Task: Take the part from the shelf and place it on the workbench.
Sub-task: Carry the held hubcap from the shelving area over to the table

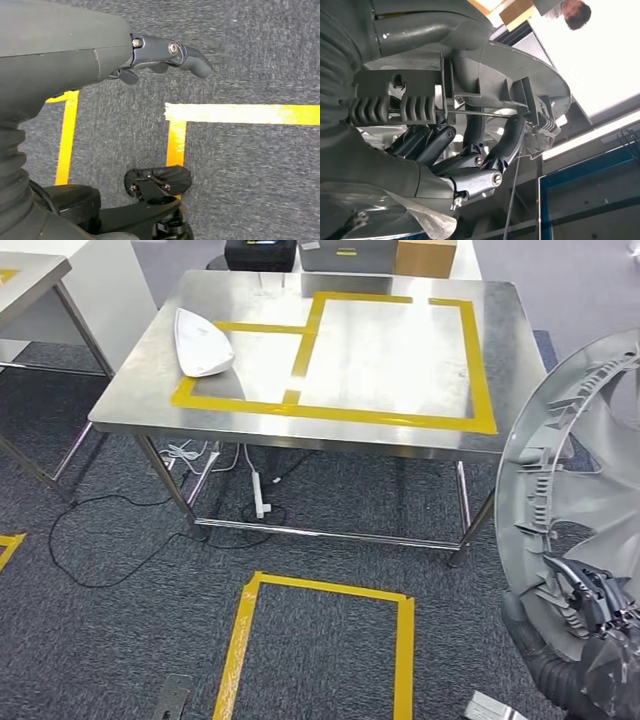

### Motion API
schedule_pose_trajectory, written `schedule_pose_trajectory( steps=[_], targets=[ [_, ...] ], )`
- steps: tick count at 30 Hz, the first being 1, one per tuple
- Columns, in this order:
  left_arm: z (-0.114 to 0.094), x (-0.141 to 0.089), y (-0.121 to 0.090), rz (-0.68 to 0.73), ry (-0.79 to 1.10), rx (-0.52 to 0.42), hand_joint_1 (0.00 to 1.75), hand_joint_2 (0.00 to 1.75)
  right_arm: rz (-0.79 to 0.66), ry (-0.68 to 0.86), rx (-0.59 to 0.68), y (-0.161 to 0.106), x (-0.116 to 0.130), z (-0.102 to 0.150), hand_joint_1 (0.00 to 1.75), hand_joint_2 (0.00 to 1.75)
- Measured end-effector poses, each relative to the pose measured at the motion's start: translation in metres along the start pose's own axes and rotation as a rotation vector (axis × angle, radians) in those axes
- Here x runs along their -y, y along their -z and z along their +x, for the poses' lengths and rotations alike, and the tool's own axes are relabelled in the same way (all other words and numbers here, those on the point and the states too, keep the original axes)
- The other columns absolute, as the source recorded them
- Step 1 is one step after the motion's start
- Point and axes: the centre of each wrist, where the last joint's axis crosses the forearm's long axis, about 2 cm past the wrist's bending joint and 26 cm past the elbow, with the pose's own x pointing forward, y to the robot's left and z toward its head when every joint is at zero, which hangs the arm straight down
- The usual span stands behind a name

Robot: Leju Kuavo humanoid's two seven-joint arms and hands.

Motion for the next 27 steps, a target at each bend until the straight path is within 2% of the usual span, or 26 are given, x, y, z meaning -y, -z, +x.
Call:
schedule_pose_trajectory(
  steps=[27],
  targets=[
    [-0.0003, 0.0002, 0.0000, -0.009, -0.007, 0.001, 0.00, 1.75, 0.025, 0.024, 0.012, -0.0022, -0.0005, -0.0024, 1.75, 1.75]
  ],
)
